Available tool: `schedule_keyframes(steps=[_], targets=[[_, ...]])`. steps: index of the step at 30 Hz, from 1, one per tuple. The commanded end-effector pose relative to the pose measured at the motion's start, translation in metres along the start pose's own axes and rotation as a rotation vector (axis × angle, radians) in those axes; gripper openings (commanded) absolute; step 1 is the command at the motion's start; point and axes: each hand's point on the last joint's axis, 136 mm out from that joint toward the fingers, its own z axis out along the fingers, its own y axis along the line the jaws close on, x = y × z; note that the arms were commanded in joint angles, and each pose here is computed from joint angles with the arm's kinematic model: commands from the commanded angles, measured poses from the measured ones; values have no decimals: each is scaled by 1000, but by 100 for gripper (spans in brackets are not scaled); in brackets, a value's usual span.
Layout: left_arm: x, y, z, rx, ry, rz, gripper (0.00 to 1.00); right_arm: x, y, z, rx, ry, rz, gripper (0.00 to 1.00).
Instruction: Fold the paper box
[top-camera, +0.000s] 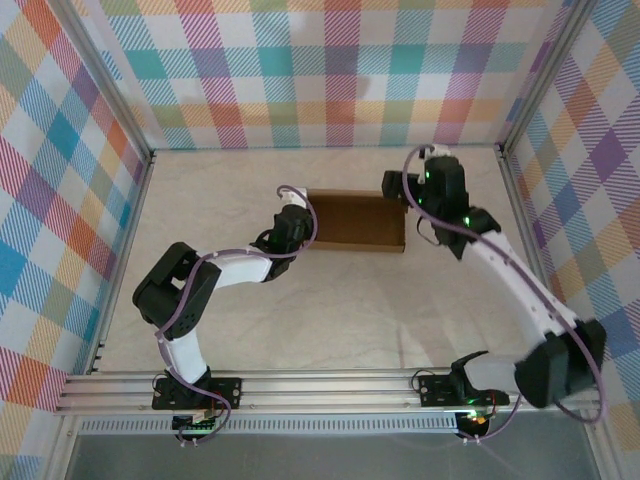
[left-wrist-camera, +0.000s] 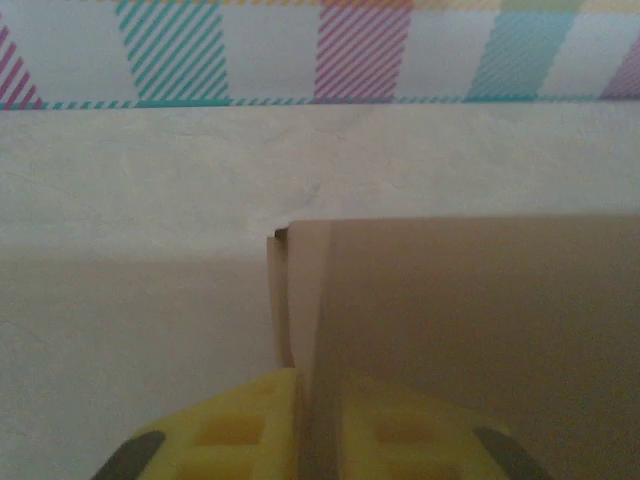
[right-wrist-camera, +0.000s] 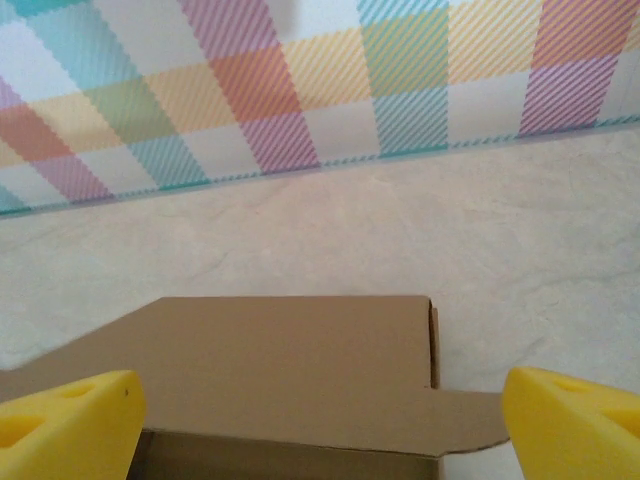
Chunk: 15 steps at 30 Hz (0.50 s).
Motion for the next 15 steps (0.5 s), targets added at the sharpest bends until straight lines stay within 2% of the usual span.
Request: schedule_keyframes(steps=[1,3,4,5,7,10,15], targets=[[19,-10,-7,37,40,41,24,30,-6,33,4,188,18,91],[19,-10,-11,41,45,27,30,40,-9,52,24,227,20,91],[19,-9,-15,45,51,20,39,48,-10,62,32,242,23,91],[18,-9,-18,51,53,13,41,54,-12,69,38,256,24,90],[20,-8,-27,72,58,3,42,70,-15,84,37,291,11,84],[29,-2,-33,56,89,15,42,89,-26,100,68,353,32,82],[34,2,-27,22,112,27,40,77,-7,82,-62,263,53,82]])
